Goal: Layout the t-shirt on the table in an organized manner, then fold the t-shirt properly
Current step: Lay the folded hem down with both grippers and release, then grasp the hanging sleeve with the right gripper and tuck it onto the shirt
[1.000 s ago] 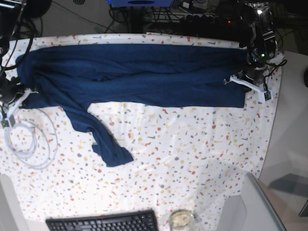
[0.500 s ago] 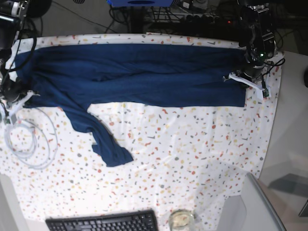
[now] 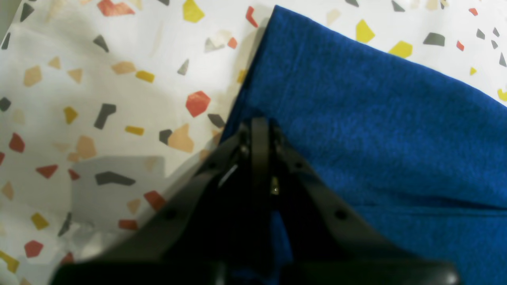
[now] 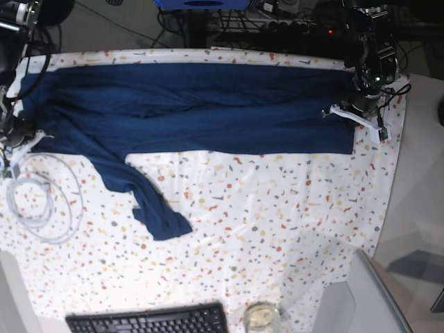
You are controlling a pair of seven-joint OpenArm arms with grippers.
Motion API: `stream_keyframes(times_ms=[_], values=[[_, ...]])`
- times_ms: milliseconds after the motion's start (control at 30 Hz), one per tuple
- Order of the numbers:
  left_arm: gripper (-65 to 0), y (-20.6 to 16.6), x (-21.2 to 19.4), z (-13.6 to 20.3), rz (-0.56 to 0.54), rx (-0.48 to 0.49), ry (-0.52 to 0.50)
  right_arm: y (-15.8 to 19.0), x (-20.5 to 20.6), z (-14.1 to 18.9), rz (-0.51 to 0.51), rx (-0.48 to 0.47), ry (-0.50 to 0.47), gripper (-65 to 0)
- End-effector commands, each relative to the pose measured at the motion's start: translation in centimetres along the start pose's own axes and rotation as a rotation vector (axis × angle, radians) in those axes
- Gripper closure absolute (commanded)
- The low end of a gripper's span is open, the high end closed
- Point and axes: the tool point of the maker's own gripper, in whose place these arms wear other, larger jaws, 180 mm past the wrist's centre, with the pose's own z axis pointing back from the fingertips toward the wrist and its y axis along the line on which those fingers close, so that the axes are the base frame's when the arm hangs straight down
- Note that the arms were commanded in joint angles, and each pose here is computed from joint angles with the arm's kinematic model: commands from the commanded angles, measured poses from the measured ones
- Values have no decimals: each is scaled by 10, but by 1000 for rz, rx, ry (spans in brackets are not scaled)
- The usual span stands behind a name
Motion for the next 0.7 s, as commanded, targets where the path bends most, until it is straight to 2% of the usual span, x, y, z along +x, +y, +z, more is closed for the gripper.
stream_keyframes(times_ms=[0,267,433,567,667], values=[[0,5,8,1,-5,10,-18,-13,15,6,17,-33,-35,0],[0,4,12,2,-6,9,-30,-15,24,9,26,-41,-57,0],[0,-1,31,8,-14,-2,-79,-12,55,36,102,-71,-172,0],[0,-8,53,16,-20,-18,-138,28,87,62,153,-39,-304,0],[0,-13,64,22,-23,-29,-172,55,108,67,169,-4,-316,0]])
